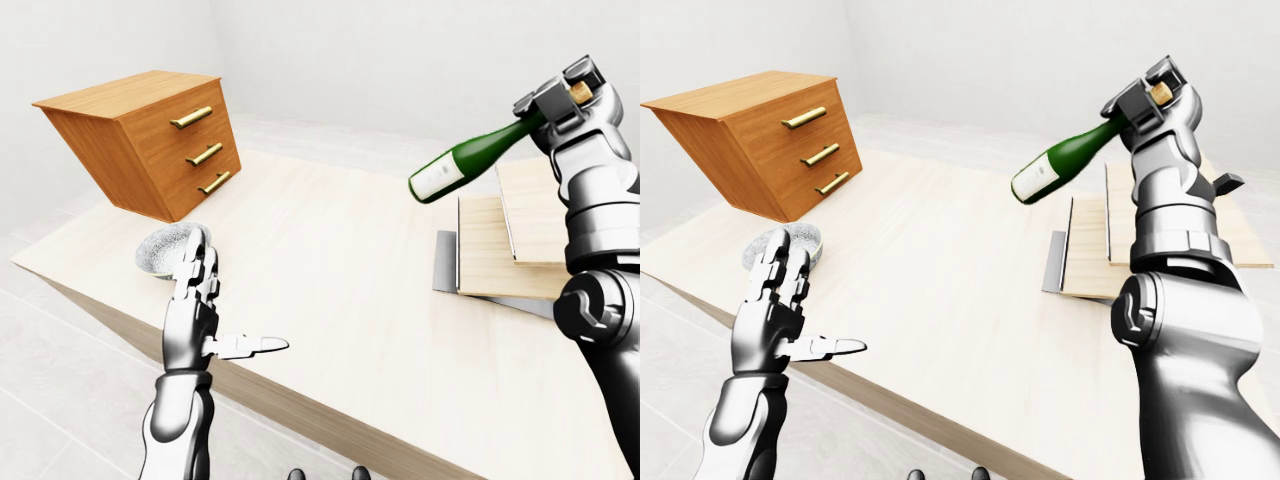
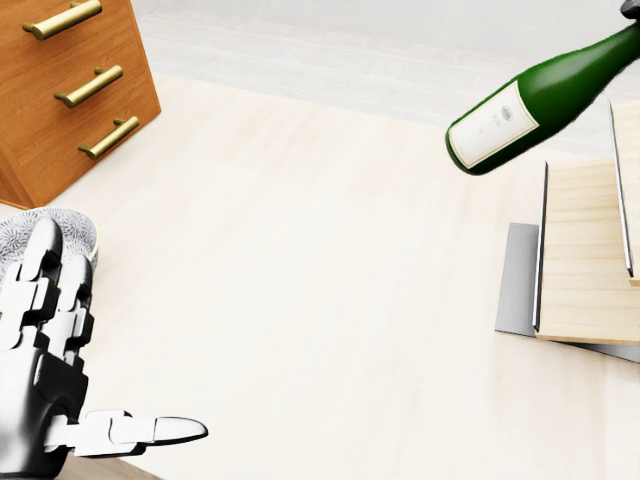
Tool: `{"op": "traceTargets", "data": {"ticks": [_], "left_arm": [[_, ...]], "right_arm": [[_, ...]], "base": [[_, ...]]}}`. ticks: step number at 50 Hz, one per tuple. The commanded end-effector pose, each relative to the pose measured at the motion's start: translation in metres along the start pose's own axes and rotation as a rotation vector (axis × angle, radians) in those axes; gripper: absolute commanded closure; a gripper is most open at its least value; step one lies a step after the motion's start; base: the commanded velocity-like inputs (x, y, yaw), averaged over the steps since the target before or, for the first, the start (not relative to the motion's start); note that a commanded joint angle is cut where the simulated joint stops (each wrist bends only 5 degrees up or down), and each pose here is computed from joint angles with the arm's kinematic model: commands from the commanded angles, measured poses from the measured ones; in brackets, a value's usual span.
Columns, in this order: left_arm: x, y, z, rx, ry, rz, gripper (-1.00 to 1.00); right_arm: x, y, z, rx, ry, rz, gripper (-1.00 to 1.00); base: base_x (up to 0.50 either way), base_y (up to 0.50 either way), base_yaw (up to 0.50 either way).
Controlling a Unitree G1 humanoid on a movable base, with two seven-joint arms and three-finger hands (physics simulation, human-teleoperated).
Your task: Put the wine bottle on the wine rack.
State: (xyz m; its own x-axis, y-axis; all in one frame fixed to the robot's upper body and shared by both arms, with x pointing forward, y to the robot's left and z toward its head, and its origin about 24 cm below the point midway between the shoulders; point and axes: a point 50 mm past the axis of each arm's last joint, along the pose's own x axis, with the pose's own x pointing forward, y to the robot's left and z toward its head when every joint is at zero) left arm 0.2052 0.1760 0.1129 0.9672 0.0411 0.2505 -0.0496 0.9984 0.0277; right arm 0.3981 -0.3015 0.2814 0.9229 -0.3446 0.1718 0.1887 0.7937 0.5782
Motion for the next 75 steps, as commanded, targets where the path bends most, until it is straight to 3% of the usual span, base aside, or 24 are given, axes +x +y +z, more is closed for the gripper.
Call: {"op": "traceTargets", "data": {"ticks": [1,16,21,50,75], "left_arm": [[0.0,0.0,-0.002,0.001,0.007,0.001,-1.0],[0.001,-0.001,-0.002,0.005,0.009,0.0,-1.0],[0.0,-0.002,-0.004,0.003,0.017,-0.003,-1.0],[0.001,-0.003,-0.006,0.001,0.026,0.001,-1.0],[0.005,-0.011,0.023,0.021,-0.109,-0.015,-1.0]], "right_arm": [[-0.002,-0.016,0.015,0.002,-0.04,-0.03,1.0],[-0.005,-0.03,0.043,0.062,-0.113,-0.06,1.0],[-0.006,-0.037,0.042,0.017,-0.112,-0.087,1.0],[-0.014,-0.068,0.061,0.071,-0.152,-0.165,1.0],[-0.033,-0.114,0.085,0.084,-0.215,-0.253,1.0]], "base": [[0.0,0.0,0.0],[0.0,0.0,0.0],[0.0,0.0,0.0],[0.0,0.0,0.0],[0.0,0.0,0.0]]}}
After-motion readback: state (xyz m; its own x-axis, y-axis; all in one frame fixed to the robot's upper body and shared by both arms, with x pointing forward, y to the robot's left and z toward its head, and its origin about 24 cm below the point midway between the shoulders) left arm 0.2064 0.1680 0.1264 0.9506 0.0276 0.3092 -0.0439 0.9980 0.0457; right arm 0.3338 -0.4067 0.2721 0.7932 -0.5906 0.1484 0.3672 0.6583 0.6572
